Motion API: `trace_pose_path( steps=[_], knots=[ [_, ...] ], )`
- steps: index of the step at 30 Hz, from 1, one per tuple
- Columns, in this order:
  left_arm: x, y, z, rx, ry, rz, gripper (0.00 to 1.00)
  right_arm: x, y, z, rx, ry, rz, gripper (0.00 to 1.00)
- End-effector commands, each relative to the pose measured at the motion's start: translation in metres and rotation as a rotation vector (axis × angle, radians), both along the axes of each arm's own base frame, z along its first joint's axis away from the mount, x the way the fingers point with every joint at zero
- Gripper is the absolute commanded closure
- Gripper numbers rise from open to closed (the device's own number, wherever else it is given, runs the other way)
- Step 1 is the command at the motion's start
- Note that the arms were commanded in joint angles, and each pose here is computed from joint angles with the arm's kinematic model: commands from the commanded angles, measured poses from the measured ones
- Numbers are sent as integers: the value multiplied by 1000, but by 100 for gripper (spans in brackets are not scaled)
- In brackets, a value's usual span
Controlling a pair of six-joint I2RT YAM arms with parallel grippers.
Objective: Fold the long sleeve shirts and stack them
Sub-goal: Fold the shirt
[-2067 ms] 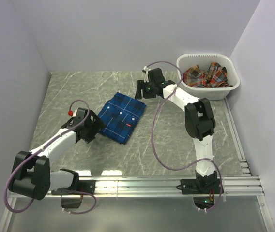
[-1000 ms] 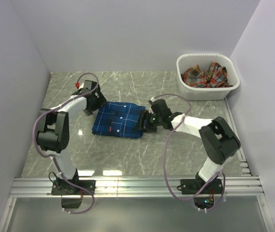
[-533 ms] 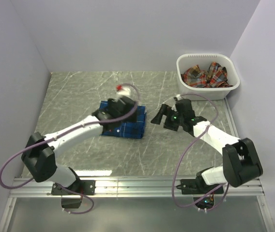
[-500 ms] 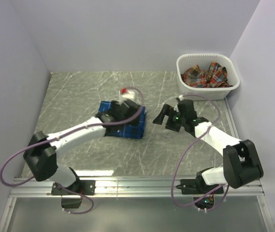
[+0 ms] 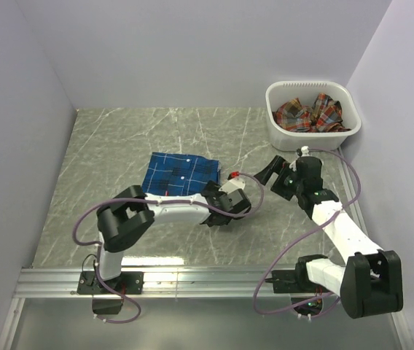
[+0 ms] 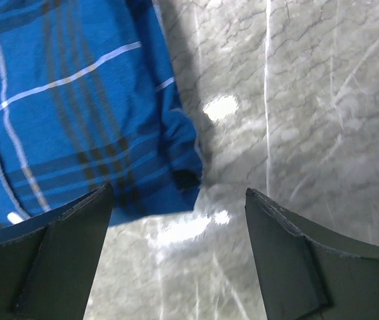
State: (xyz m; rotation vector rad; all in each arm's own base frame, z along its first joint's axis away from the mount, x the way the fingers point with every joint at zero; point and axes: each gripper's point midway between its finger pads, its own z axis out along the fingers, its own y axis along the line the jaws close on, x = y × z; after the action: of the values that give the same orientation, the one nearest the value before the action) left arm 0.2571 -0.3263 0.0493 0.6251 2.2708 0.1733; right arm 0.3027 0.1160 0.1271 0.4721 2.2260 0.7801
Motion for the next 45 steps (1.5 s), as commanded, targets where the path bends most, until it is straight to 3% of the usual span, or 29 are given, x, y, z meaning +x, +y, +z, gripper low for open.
trace_pose_path(
  steps=[1,9,15,22,32,45],
  knots=[
    [10,-7,4,37,-69,19,14,-5,-3,-7,9,9,-1,0],
    [17,9,-16,147,-114,68,22,-5,1,-11,41,17,9,2],
    [13,13,-31,174,-93,75,42,-2,3,-15,60,20,1,2],
    [14,15,-22,137,-94,91,99,8,19,-21,160,43,34,2],
    [13,8,9,-113,3,91,100,22,89,-30,393,92,118,0],
    [7,9,15,-240,78,90,99,47,167,-52,541,175,155,1]
  ],
)
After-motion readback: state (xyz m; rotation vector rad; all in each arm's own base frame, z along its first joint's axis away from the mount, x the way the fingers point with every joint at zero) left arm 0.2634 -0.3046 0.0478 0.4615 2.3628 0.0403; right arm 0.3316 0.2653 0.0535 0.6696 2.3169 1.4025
